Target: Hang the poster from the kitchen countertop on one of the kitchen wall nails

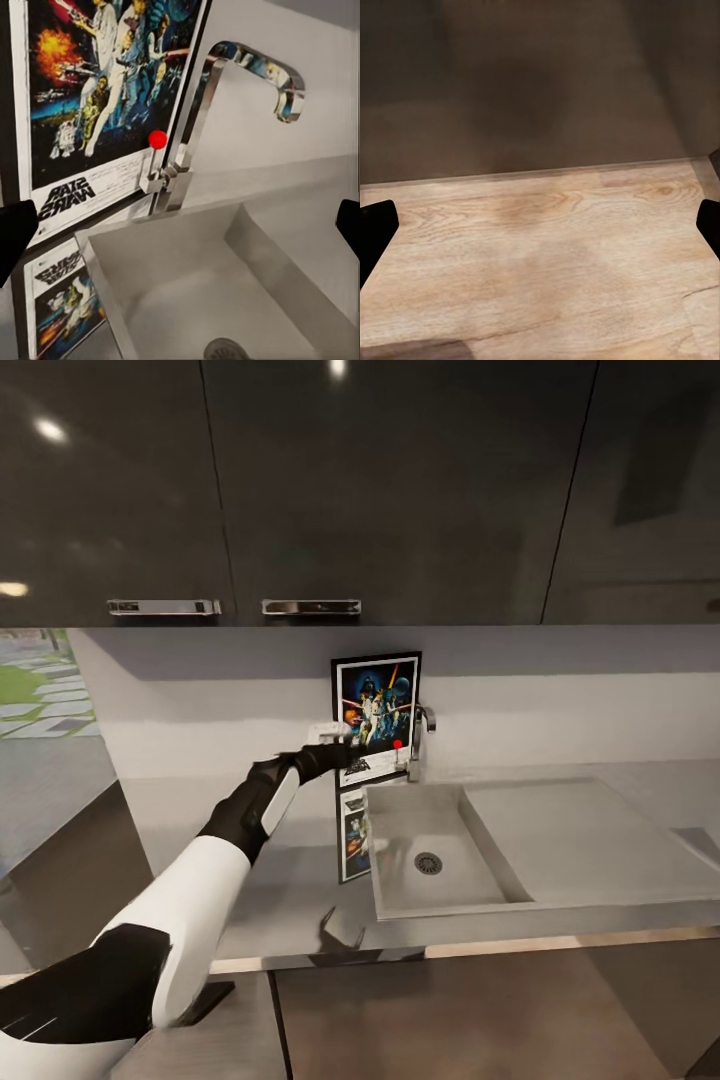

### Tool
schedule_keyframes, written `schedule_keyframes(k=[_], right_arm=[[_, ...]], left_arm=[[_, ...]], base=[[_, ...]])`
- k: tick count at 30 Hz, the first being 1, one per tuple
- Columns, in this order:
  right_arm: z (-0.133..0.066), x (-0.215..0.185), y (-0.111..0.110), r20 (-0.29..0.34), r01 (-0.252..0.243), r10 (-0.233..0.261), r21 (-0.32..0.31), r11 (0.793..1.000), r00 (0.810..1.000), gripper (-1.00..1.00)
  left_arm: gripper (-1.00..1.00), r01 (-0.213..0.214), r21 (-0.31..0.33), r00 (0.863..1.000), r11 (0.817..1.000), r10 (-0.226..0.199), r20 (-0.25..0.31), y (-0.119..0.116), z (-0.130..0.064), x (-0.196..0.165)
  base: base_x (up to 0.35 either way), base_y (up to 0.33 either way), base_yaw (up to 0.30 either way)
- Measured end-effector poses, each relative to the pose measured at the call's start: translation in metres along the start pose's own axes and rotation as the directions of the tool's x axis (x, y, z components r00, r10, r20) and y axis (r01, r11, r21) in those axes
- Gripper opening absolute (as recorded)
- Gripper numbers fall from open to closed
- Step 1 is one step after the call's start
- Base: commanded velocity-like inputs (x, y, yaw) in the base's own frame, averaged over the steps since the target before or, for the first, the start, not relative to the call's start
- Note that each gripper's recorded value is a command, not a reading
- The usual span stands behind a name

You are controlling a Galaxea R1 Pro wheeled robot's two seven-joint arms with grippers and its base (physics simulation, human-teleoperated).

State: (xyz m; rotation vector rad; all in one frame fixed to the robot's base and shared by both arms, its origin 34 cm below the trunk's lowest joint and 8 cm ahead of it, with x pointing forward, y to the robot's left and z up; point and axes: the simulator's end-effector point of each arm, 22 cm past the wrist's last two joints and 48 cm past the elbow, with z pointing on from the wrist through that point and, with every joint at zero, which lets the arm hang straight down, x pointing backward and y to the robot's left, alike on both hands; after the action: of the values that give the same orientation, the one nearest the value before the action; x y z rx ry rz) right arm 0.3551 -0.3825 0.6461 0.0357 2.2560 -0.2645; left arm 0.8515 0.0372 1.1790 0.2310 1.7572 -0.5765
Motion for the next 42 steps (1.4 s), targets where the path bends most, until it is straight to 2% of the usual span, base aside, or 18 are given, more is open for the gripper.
schedule_keyframes(k=[2, 5, 7, 8, 12, 16, 42], right_arm=[[0.0, 0.0, 0.0, 0.0, 0.0, 0.0, 0.0, 1.0, 1.0, 1.0], [0.0, 0.0, 0.0, 0.001, 0.0, 0.0, -0.001, 1.0, 1.0, 1.0], [0.0, 0.0, 0.0, 0.0, 0.001, -0.001, -0.001, 1.0, 1.0, 1.0], [0.0, 0.0, 0.0, -0.001, 0.001, -0.001, 0.0, 1.0, 1.0, 1.0], [-0.001, 0.003, 0.0, -0.007, 0.003, -0.003, -0.001, 1.0, 1.0, 1.0], [-0.001, 0.005, 0.0, -0.014, 0.004, -0.004, -0.001, 1.0, 1.0, 1.0], [-0.005, 0.02, 0.0, -0.055, 0.013, -0.013, -0.004, 1.0, 0.998, 1.0]], left_arm=[[1.0, 0.011, 0.003, 1.0, 1.0, -0.011, -0.013, 0.0, 0.005, -0.003], [1.0, 0.056, 0.006, 0.997, 0.998, -0.056, -0.047, 0.002, 0.014, -0.006], [1.0, 0.076, 0.01, 0.996, 0.997, -0.075, -0.048, 0.002, 0.016, -0.009], [1.0, 0.078, 0.013, 0.996, 0.997, -0.078, -0.031, 0.001, 0.017, -0.016], [1.0, 0.07, 0.016, 0.997, 0.997, -0.071, 0.038, 0.003, 0.019, -0.032], [1.0, 0.069, 0.015, 0.996, 0.997, -0.07, 0.057, 0.006, 0.021, -0.034], [1.0, 0.079, 0.005, 0.994, 0.997, -0.079, 0.075, 0.02, 0.034, -0.021]], base=[[0.0, 0.0, 0.0], [0.0, 0.0, 0.0], [0.0, 0.0, 0.0], [0.0, 0.0, 0.0], [0.0, 0.0, 0.0], [0.0, 0.0, 0.0], [0.0, 0.0, 0.0]])
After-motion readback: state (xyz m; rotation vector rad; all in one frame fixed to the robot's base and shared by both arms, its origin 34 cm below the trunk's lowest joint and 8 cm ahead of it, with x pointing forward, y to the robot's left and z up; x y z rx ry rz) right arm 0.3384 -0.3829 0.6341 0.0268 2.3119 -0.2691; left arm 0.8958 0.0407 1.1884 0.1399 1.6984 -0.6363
